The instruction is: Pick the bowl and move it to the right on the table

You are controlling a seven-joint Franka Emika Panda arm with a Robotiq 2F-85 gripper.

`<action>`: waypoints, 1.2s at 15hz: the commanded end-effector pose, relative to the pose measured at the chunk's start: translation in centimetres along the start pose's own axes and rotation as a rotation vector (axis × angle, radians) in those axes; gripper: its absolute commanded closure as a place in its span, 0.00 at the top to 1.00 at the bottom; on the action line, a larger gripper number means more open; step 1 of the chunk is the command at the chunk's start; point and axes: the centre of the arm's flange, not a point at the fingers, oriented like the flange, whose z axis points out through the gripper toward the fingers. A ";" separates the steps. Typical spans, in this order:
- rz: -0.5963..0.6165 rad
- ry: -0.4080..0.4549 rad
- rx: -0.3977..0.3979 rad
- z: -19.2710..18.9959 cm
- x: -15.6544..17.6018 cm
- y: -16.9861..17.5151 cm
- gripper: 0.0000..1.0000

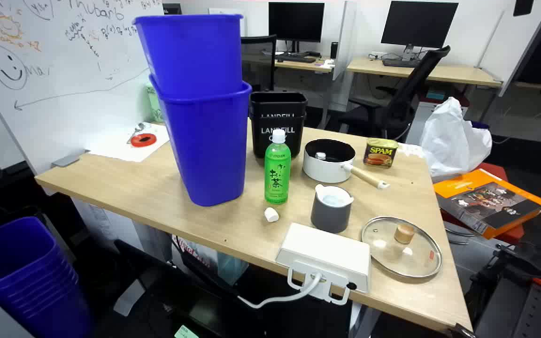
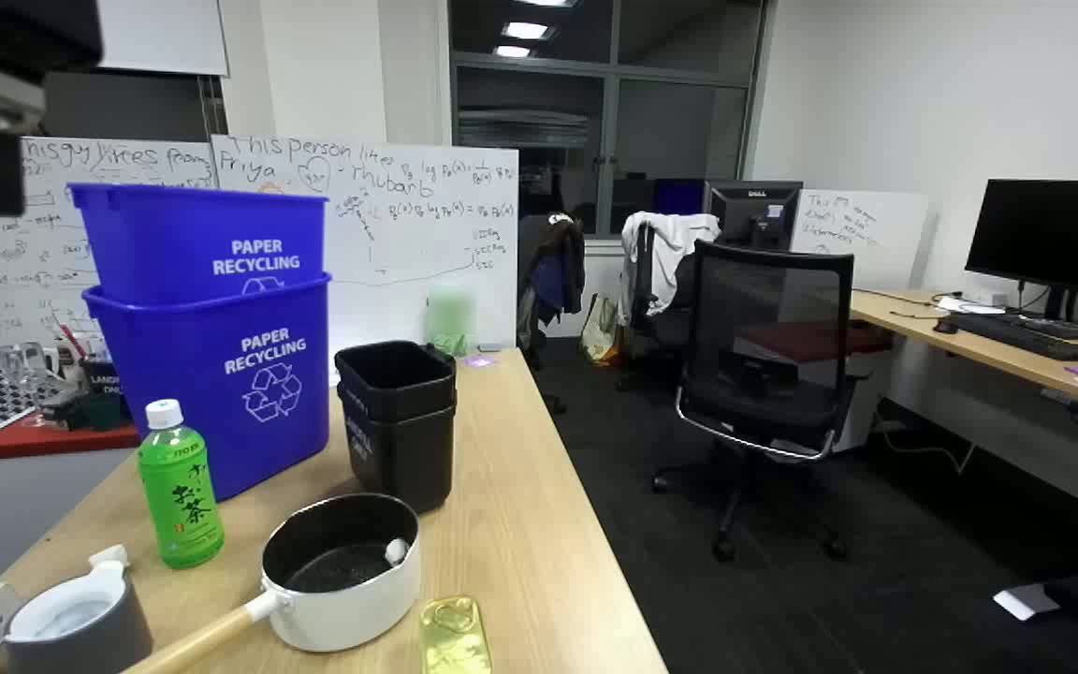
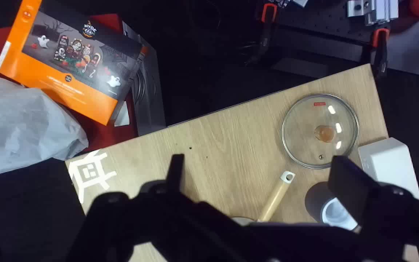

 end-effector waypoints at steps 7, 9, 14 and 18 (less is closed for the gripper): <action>-0.020 0.069 0.117 1.0 3.0 -5.2 1.00; -0.033 0.051 0.119 0.6 3.2 -5.6 1.00; -0.029 0.054 0.121 0.6 3.1 -5.7 1.00; -0.042 0.057 0.135 0.8 3.7 -6.5 1.00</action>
